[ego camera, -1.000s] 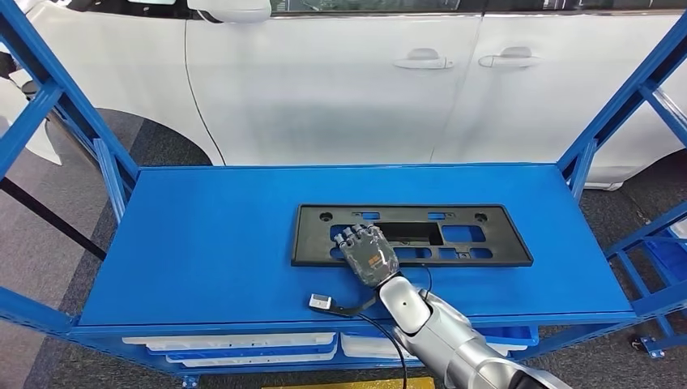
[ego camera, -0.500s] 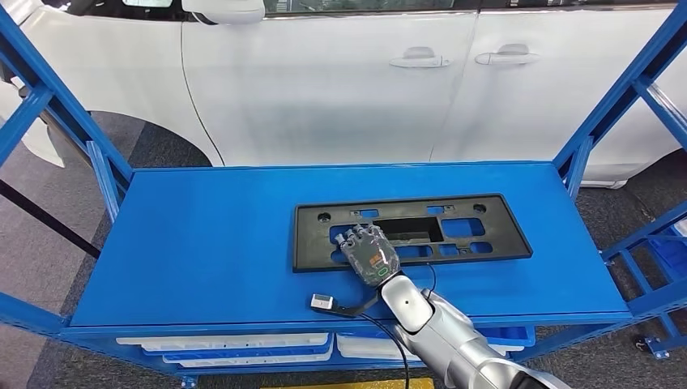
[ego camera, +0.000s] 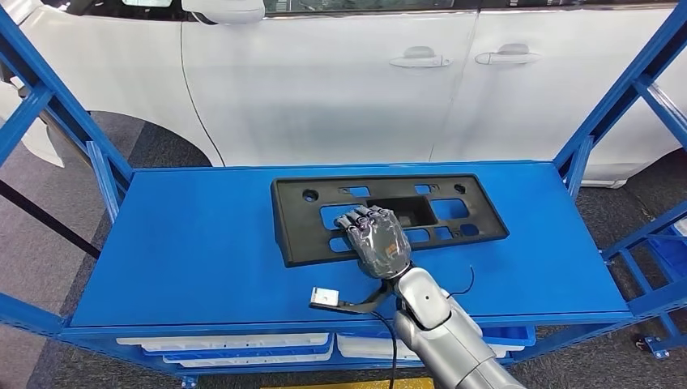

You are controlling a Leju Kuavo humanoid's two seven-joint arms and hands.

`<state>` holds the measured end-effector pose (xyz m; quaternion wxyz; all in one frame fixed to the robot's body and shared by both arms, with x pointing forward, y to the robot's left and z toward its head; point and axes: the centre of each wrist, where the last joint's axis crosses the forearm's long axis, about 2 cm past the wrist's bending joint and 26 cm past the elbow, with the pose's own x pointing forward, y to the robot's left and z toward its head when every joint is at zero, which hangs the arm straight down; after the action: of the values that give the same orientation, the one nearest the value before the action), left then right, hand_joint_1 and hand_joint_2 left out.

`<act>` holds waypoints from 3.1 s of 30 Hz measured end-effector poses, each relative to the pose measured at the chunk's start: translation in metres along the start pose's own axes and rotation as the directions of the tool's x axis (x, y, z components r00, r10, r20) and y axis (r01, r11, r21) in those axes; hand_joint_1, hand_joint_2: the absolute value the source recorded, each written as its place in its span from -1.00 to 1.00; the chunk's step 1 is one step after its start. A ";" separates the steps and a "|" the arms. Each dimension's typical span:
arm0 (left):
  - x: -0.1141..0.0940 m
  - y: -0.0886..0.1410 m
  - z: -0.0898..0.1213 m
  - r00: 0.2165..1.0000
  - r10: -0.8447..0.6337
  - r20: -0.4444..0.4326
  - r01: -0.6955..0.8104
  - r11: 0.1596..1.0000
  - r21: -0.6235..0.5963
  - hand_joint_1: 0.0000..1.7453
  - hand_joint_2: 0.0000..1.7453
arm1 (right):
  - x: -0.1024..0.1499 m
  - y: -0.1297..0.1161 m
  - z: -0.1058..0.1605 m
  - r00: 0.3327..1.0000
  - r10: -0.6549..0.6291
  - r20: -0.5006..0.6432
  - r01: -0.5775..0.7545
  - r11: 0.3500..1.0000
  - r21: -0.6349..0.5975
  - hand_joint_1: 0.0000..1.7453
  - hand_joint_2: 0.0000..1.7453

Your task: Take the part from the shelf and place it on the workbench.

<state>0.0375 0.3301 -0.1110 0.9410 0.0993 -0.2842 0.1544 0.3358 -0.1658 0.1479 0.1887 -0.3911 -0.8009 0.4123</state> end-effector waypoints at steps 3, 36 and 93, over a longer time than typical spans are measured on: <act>0.000 0.000 0.000 1.000 0.010 -0.006 -0.010 1.000 -0.018 -1.00 1.00 | -0.009 -0.017 -0.003 0.950 -0.312 0.006 0.306 0.929 -0.206 1.00 1.00; 0.010 0.001 -0.005 0.998 0.054 0.034 -0.054 0.999 0.002 -1.00 1.00 | 0.022 -0.179 -0.078 -0.340 -0.742 0.578 0.915 -0.118 0.387 1.00 1.00; 0.010 0.003 -0.005 1.000 0.029 -0.003 -0.029 0.998 0.050 -1.00 1.00 | 0.011 -0.173 -0.097 -0.355 -0.753 0.554 0.903 -0.122 0.412 1.00 1.00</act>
<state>0.0469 0.3371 -0.1094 0.9365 0.1183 -0.2799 0.1751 0.3085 -0.1689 0.3444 0.0844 0.5030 -0.8477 0.1461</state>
